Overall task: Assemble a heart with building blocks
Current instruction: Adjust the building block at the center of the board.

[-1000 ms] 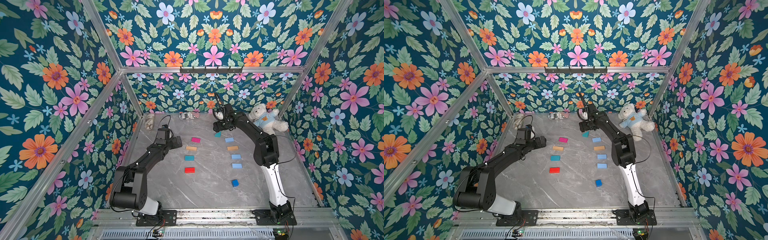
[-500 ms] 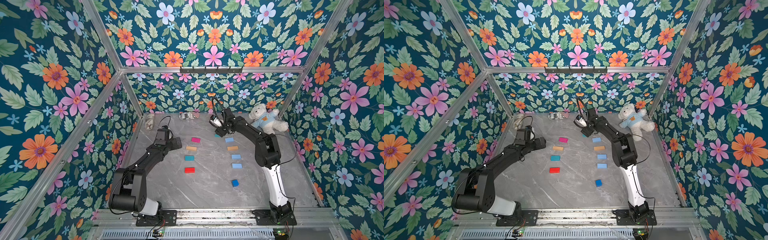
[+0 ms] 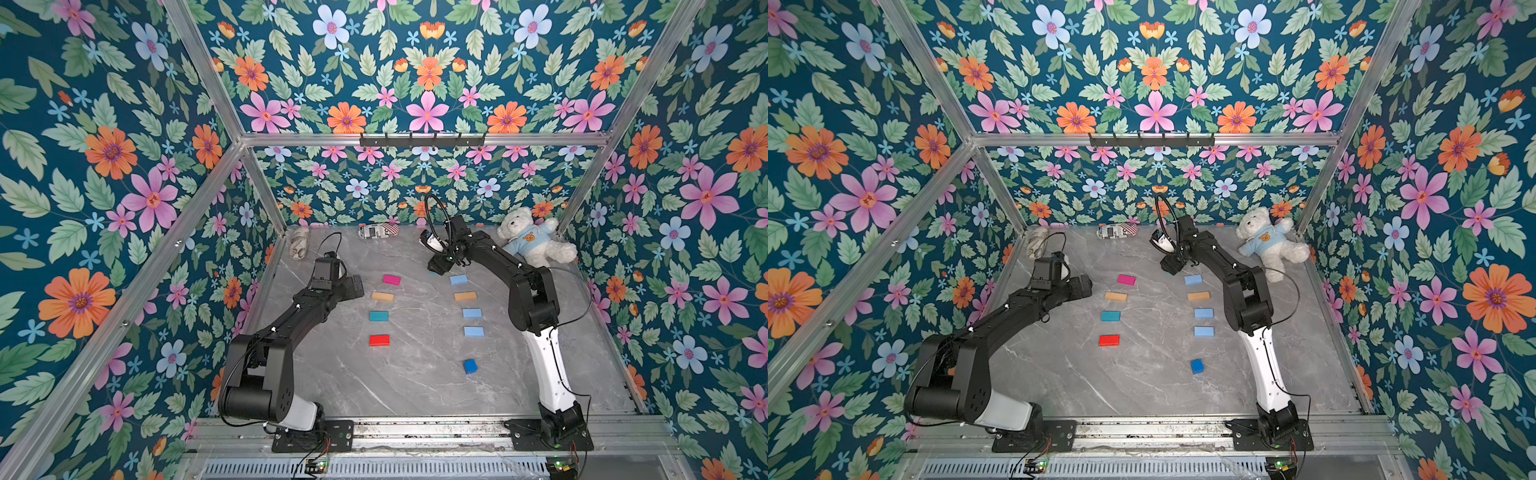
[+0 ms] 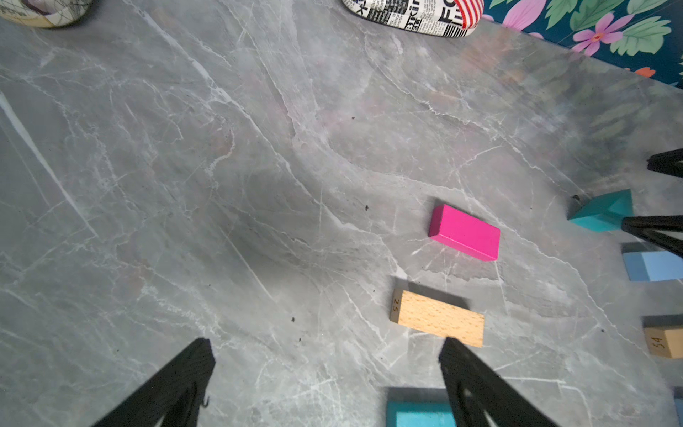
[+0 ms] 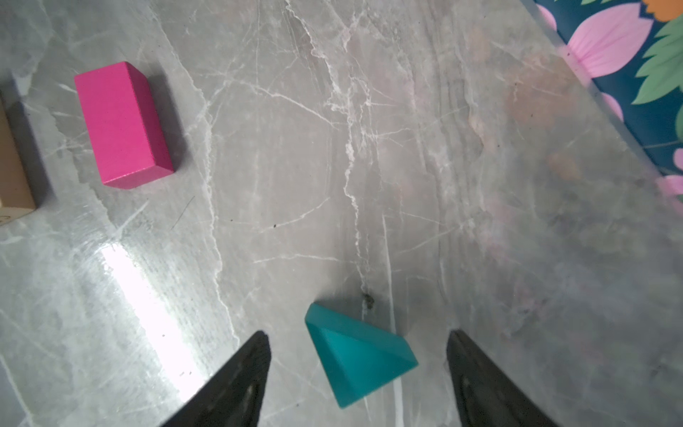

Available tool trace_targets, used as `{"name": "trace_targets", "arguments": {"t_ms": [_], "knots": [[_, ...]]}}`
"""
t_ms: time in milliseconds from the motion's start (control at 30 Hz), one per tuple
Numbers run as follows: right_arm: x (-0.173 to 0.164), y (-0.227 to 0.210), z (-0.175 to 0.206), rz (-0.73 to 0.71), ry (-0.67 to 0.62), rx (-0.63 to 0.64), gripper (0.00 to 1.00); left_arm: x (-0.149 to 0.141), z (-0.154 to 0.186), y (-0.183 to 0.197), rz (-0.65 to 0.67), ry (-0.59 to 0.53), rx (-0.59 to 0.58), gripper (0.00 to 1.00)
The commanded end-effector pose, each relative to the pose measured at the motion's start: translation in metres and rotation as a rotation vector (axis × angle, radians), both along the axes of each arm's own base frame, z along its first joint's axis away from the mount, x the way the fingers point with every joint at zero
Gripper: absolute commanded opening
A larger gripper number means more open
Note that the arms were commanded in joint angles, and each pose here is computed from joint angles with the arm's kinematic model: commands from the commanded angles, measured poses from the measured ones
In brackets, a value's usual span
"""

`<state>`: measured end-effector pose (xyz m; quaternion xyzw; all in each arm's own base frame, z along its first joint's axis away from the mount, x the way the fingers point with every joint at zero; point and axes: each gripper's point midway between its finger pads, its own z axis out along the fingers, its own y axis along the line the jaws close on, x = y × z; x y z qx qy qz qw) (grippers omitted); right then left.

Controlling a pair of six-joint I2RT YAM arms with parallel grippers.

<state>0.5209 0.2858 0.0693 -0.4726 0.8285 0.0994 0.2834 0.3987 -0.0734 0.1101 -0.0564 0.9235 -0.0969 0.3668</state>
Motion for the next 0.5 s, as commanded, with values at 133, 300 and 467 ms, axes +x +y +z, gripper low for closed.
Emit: {"name": "trace_targets", "arguments": {"t_ms": [133,300,467], "knots": [[0.009,-0.008,-0.010,0.000,0.003,0.017,0.78,-0.003,-0.003,0.000,-0.010,0.019,0.010,1.00],[0.007,-0.005,-0.016,0.015,0.024,0.038,0.78,-0.004,-0.004,0.001,-0.005,0.022,0.012,1.00],[0.005,-0.002,-0.024,0.015,0.047,0.051,0.76,-0.004,-0.004,0.002,-0.004,0.024,0.019,1.00]]}}
